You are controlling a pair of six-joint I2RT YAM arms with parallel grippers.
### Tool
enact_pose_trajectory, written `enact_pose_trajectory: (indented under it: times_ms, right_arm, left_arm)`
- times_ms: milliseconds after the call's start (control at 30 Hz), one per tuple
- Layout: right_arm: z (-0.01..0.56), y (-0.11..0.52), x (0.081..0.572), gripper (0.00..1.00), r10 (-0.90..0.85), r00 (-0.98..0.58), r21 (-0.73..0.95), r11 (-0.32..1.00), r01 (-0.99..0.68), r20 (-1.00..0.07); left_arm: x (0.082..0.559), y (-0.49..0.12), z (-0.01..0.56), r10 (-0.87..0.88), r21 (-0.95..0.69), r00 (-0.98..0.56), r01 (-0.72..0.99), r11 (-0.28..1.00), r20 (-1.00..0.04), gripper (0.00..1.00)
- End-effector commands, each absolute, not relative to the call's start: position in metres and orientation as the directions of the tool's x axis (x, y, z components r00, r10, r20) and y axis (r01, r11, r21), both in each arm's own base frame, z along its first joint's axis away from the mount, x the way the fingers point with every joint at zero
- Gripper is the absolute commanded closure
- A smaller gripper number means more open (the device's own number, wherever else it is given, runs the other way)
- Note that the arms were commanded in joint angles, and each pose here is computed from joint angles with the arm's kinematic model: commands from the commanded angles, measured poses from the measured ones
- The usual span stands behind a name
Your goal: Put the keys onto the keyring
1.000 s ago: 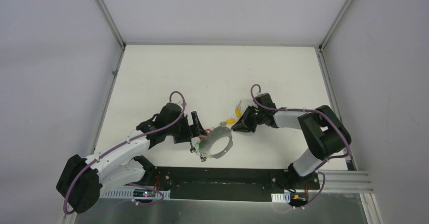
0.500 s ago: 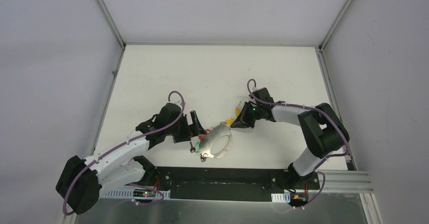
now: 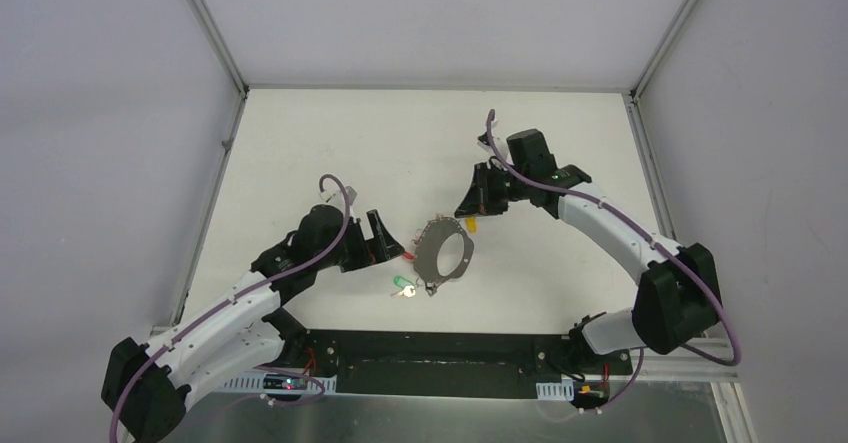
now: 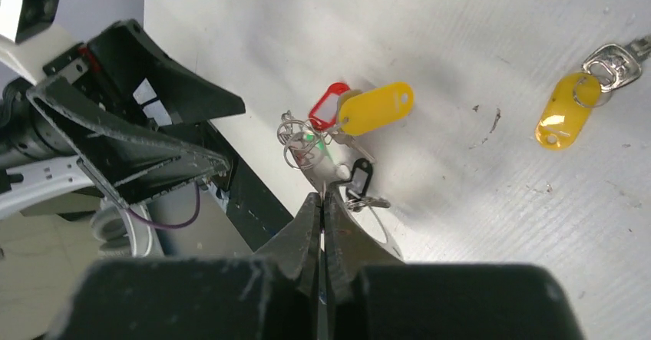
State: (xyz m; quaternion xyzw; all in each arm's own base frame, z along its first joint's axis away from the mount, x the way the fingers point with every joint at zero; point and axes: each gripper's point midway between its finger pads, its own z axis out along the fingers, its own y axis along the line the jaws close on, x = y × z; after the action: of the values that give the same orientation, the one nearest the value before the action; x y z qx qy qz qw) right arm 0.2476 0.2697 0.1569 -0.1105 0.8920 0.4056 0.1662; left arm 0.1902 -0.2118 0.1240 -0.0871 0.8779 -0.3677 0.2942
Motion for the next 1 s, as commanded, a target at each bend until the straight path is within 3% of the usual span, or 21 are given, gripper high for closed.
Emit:
enact_pose_trajectory:
  times_ms: [0,267,600,800,967]
  right_arm:
    - [0.202,0.266,0.236,1.0,-0.163,-0.814,0.612,0.581,-0.536,-0.558]
    - [0.256,0.273,0.215,1.0,-0.166,-0.661,0.562,0.402,-0.723,-0.732]
    - [0.29,0.273,0.179,1.0,-0.15,-0.435,0.413,0.159,-0.897,-0.888]
    - [0.296,0.27,0.153,1.0,-0.158,-0.324,0.328,-0.001,-0.945,-0.933]
    - [0.301,0.269,0.142,1.0,-0.14,-0.256,0.269,-0.079,-0.96,-0.956]
  left_arm:
    - [0.207,-0.211,0.177,-0.408,-0.71,-0.696,0.209,0.672,-0.591,0.09]
    - [0.198,-0.212,0.244,-0.41,-0.645,-0.506,0.499,0.579,-0.759,0.09]
    - [0.165,-0.23,0.305,-0.372,-0.403,-0.261,0.832,0.382,-0.891,0.11]
    - [0.146,-0.247,0.325,-0.383,-0.324,-0.224,0.92,0.221,-0.896,0.12]
    - [0.147,-0.263,0.325,-0.381,-0.383,-0.313,0.916,0.122,-0.87,0.19]
